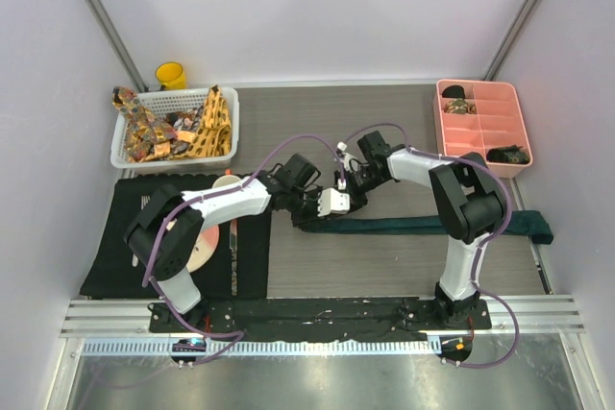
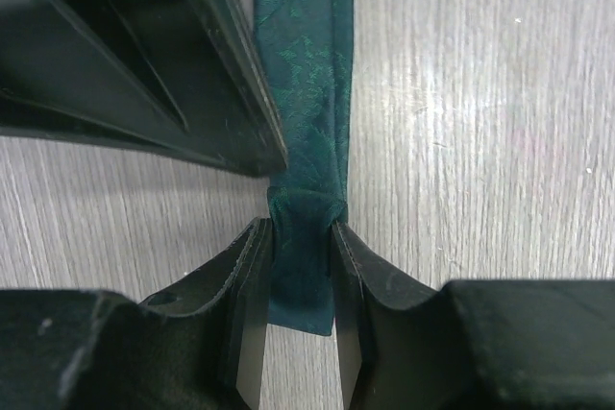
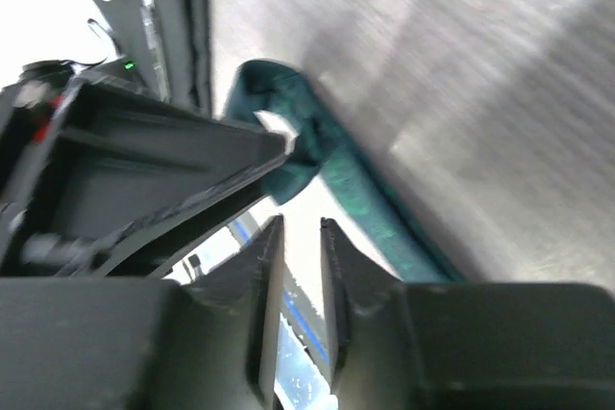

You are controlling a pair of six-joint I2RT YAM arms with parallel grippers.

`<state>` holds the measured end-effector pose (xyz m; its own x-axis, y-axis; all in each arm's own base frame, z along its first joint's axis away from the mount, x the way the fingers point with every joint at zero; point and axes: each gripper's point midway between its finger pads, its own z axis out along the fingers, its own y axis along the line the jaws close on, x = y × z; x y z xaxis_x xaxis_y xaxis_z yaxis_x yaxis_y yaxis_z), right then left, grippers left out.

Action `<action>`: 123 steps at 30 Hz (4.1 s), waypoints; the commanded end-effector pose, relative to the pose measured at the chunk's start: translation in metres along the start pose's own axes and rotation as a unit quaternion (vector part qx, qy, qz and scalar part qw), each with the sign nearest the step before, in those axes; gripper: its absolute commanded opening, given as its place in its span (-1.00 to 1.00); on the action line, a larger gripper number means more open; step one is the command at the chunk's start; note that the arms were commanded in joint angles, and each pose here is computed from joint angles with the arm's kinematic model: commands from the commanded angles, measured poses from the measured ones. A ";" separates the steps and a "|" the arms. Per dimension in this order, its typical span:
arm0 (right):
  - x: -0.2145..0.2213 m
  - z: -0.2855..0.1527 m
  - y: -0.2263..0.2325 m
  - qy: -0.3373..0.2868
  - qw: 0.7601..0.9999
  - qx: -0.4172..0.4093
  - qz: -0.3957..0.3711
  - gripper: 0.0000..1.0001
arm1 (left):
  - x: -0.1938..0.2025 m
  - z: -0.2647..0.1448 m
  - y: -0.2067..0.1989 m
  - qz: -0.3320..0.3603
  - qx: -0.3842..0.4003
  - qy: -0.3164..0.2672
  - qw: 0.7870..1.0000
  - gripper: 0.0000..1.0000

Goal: Roll the ties
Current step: Roll the tie at the center of the board.

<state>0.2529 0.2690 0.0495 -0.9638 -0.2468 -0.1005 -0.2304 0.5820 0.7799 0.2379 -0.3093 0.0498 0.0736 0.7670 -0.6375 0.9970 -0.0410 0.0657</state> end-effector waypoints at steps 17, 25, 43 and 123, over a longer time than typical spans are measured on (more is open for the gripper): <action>-0.001 0.013 0.014 0.010 0.995 -0.079 0.063 -0.31 | -0.020 -0.005 0.020 -0.020 -0.053 -0.036 0.998 -0.33; -0.008 0.015 0.018 0.002 0.993 -0.092 0.076 -0.24 | -0.020 -0.003 0.018 -0.024 -0.049 -0.039 0.998 -0.34; -0.012 0.025 0.006 -0.005 0.990 -0.083 0.115 -0.28 | -0.024 -0.005 0.020 -0.022 -0.059 -0.053 0.997 -0.35; -0.006 0.011 -0.015 0.005 0.998 -0.020 0.060 -0.96 | 0.003 0.026 0.013 -0.021 0.012 0.038 0.999 -0.38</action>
<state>0.2529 0.2715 0.0176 -0.9832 -0.1764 0.0469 -0.0687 0.5957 0.8002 0.2450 -0.3275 0.0327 0.0213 0.7885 -0.6147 0.9997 -0.0229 0.0053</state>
